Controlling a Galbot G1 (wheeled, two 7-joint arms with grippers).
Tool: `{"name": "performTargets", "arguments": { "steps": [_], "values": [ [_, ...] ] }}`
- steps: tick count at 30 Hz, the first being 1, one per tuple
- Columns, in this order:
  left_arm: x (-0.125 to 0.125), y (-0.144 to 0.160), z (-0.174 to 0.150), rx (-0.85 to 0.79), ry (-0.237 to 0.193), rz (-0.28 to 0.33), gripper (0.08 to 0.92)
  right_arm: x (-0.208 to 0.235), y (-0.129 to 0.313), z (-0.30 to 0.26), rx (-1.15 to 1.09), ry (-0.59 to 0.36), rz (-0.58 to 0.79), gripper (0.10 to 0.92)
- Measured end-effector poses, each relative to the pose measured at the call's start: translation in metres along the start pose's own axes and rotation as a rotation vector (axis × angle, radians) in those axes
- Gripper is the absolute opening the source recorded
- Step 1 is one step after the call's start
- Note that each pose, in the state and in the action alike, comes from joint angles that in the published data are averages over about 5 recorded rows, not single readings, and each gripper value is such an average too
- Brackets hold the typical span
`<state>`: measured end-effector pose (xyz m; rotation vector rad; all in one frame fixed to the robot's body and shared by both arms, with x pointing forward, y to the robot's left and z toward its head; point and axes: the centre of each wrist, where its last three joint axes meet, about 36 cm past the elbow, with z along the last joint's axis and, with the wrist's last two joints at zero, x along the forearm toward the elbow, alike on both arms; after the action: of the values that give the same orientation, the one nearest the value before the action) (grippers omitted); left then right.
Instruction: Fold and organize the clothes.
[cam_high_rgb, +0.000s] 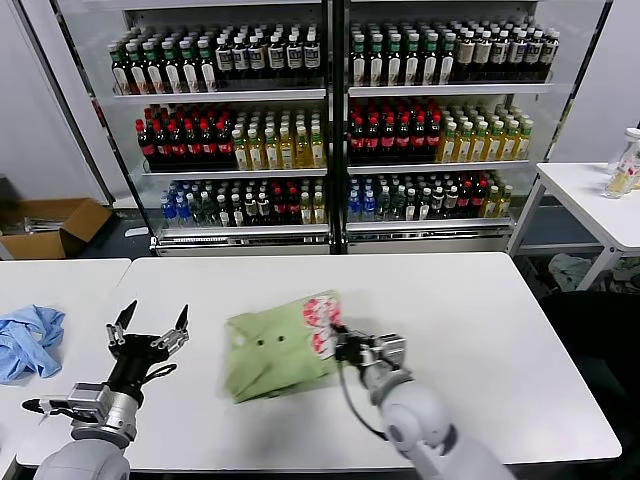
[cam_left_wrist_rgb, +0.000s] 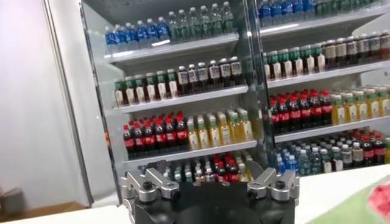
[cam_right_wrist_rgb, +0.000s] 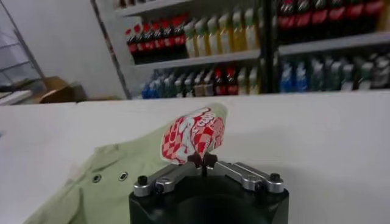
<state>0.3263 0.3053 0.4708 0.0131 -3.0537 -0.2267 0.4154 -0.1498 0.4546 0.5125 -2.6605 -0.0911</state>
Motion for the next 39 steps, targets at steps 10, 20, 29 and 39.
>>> {"name": "performTargets", "arguments": {
  "steps": [10, 20, 29, 39],
  "values": [
    [-0.004, -0.016, 0.011, 0.027, -0.01, 0.054, 0.823, 0.024, -0.064, 0.018, 0.065, 0.025, 0.115, 0.155],
    [-0.003, -0.023, 0.019, 0.004, -0.032, 0.056, 0.823, 0.047, -0.09, 0.025, 0.103, 0.002, 0.202, 0.441],
    [-0.01, -0.032, 0.018, -0.035, -0.08, 0.084, 0.823, 0.077, -0.111, -0.007, 0.203, -0.164, 0.286, 0.701],
    [-0.04, -0.031, 0.027, -0.056, -0.085, 0.101, 0.823, 0.072, -0.156, -0.015, 0.315, -0.266, 0.375, 0.822]
  ]
}}
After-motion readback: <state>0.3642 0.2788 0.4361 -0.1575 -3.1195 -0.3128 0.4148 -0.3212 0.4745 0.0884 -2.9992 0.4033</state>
